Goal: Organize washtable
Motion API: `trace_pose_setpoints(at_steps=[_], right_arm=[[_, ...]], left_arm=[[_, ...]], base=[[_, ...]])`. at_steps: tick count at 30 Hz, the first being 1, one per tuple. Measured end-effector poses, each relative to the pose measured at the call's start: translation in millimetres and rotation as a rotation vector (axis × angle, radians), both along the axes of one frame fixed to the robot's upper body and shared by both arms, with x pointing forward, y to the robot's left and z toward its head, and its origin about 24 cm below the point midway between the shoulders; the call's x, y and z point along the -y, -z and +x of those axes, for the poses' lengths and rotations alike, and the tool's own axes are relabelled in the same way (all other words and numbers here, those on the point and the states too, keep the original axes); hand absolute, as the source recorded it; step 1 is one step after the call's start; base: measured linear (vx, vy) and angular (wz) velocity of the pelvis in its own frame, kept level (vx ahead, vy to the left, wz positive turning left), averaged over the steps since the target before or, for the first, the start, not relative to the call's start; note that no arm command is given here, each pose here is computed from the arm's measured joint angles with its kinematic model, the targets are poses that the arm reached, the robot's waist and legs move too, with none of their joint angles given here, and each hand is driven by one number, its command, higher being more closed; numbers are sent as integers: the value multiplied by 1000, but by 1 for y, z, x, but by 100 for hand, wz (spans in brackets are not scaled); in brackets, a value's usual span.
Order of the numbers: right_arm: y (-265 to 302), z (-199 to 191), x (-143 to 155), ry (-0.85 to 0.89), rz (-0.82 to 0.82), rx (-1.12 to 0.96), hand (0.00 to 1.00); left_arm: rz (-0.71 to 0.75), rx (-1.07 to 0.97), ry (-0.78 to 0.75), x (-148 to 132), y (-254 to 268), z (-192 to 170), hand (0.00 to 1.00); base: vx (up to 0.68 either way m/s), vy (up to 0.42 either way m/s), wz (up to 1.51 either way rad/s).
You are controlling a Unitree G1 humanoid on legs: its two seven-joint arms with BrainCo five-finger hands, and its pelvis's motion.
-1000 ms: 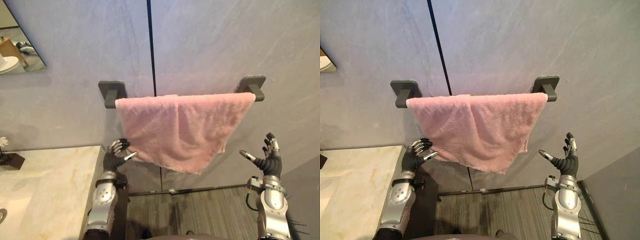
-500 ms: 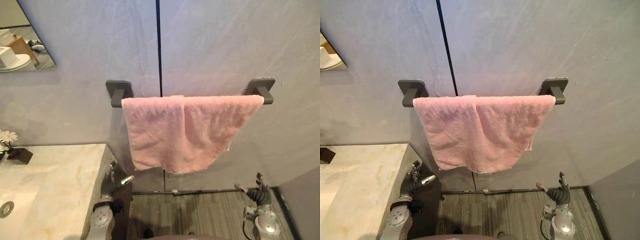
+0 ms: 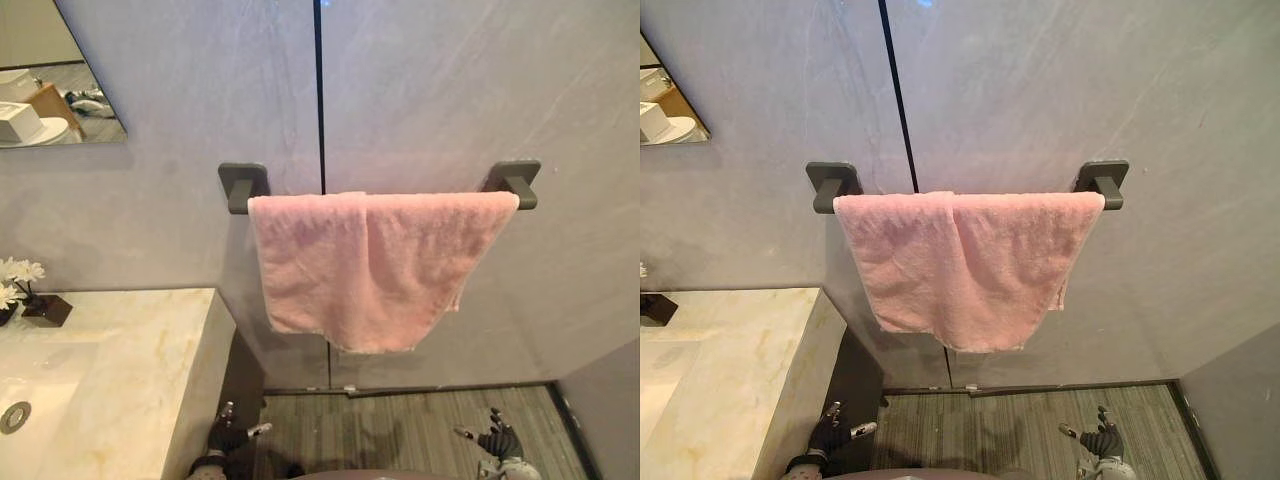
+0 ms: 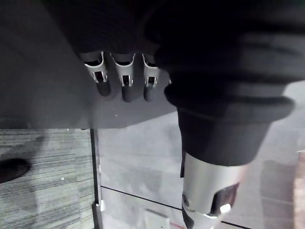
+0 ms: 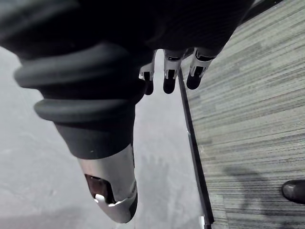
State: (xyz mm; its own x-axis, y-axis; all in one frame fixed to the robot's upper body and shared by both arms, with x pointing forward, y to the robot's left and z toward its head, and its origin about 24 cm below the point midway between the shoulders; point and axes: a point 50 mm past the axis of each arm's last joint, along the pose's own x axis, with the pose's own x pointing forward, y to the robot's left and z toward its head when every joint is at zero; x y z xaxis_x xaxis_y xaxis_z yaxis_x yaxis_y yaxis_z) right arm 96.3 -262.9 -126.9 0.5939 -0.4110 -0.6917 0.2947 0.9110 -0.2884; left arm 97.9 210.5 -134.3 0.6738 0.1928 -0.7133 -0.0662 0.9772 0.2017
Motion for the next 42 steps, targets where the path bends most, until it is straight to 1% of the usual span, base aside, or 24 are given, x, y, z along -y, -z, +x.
trace_pose_setpoints(at_steps=[3, 5, 7, 9, 11, 14, 15, 17, 19, 21, 24, 28, 34, 37, 39, 42], right_arm=[[1, 4, -3, -53, -5, -13, 0], [0, 10, -5, -67, -5, -2, 0], [-4, 27, -10, -100, -5, 37, 0], [-9, 43, -18, -136, 4, 84, 0], [-13, 50, -23, -153, 10, 115, 0], [-13, 44, -30, -140, 39, 131, 0], [-15, 46, -35, -157, 45, 149, 0], [-17, 48, -36, -161, 47, 162, 0], [-18, 51, -34, -160, 43, 169, 0], [-21, 55, -31, -149, 44, 190, 0], [-19, 49, -25, -125, 30, 171, 0], [-19, 45, -18, -82, 23, 166, 0], [-4, 20, -17, -17, 55, 82, 0], [-5, 21, -13, 44, 67, 105, 0], [-4, 24, -19, 52, 91, 114, 0], [0, 21, -25, 58, 109, 102, 0]], left_arm=[[-2, -17, -2, 0, 2, -3, 0], [-1, 2, 2, 0, 0, 4, 0], [8, 63, 10, -1, -7, 26, 0], [28, 95, 20, -7, -13, 37, 0], [33, 123, 26, -8, -17, 43, 0], [36, 187, 24, -8, -26, 54, 0], [48, 208, 4, -11, -30, 56, 0], [47, 213, -19, -11, -30, 56, 0], [30, 204, -56, -11, -28, 49, 0], [11, 189, -57, -3, -24, 41, 0], [-9, 191, -13, 9, -24, 45, 0], [-1, 195, -9, 6, -25, 47, 0], [2, 237, 24, 9, -32, 65, 0], [3, 239, 56, 12, -32, 71, 0], [25, 233, 61, 4, -33, 70, 0], [63, 189, 70, -8, -29, 56, 0]], base=[[-61, 1, -13], [-62, 6, -7], [-7, -2, -2], [-57, -9, -6], [-25, 9, 1], [10, -81, 59], [-107, -257, 61], [-195, -311, 50], [-309, -355, 19], [-349, -325, 19], [-451, -303, 123], [-367, -182, 64], [-224, 66, 91], [-161, 239, 78], [-121, 213, 23], [-132, 137, 8]])
